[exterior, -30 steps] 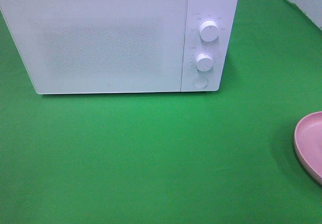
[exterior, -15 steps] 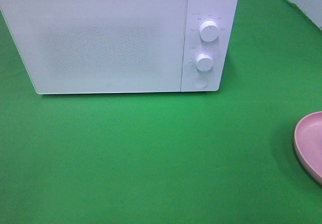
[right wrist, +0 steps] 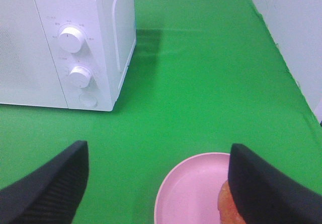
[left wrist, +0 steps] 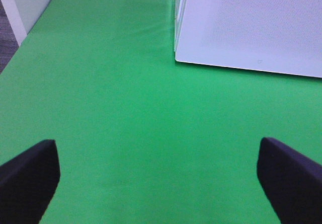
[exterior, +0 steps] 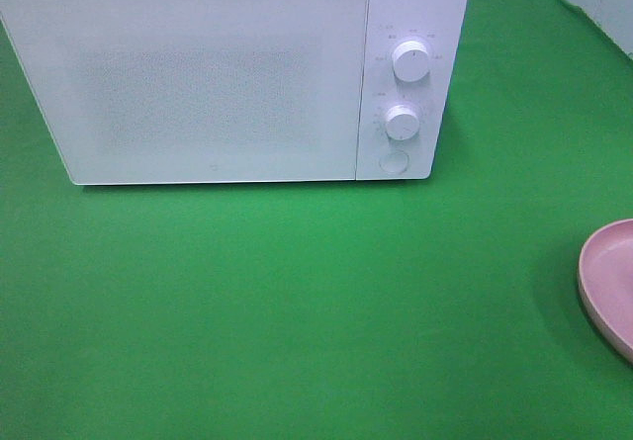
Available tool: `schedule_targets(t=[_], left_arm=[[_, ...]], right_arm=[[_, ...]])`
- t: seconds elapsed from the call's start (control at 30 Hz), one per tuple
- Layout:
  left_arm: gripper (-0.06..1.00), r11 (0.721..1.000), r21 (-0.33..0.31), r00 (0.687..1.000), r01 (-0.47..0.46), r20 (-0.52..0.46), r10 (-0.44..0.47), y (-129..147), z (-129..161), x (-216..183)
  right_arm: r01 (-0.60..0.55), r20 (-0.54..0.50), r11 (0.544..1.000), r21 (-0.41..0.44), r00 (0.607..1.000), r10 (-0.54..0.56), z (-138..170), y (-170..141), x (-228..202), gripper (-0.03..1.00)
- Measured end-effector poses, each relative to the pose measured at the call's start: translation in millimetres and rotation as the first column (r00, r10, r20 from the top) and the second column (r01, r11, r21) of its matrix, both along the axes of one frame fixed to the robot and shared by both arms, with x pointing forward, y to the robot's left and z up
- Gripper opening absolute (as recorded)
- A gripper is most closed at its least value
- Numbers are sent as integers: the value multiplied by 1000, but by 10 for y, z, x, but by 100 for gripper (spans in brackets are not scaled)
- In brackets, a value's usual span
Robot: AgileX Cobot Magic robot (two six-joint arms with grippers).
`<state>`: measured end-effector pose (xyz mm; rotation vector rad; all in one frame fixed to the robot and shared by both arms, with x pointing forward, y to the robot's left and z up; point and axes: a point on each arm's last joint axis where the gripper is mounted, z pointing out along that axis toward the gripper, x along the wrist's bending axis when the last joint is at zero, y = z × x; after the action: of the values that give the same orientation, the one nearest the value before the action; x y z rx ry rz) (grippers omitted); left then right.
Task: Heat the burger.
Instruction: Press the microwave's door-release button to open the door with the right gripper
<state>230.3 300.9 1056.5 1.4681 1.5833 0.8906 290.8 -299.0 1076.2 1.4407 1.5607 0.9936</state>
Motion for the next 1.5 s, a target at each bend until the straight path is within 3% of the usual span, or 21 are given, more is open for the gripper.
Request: schedule_targets(t=[0.8,1.27,1.5], left_arm=[[99,1000,0,1000,0,0,0,0,0,0],[99,1000,0,1000,0,0,0,0,0,0],[99,1000,0,1000,0,0,0,0,0,0]], right_arm=[[-39,-49,999,0,998,39,-105,150,886,74],[-90,77,996,28,993,88,-500,238,1191,74],[-108,182,994,-29,977,111,-698,256,1324,74]])
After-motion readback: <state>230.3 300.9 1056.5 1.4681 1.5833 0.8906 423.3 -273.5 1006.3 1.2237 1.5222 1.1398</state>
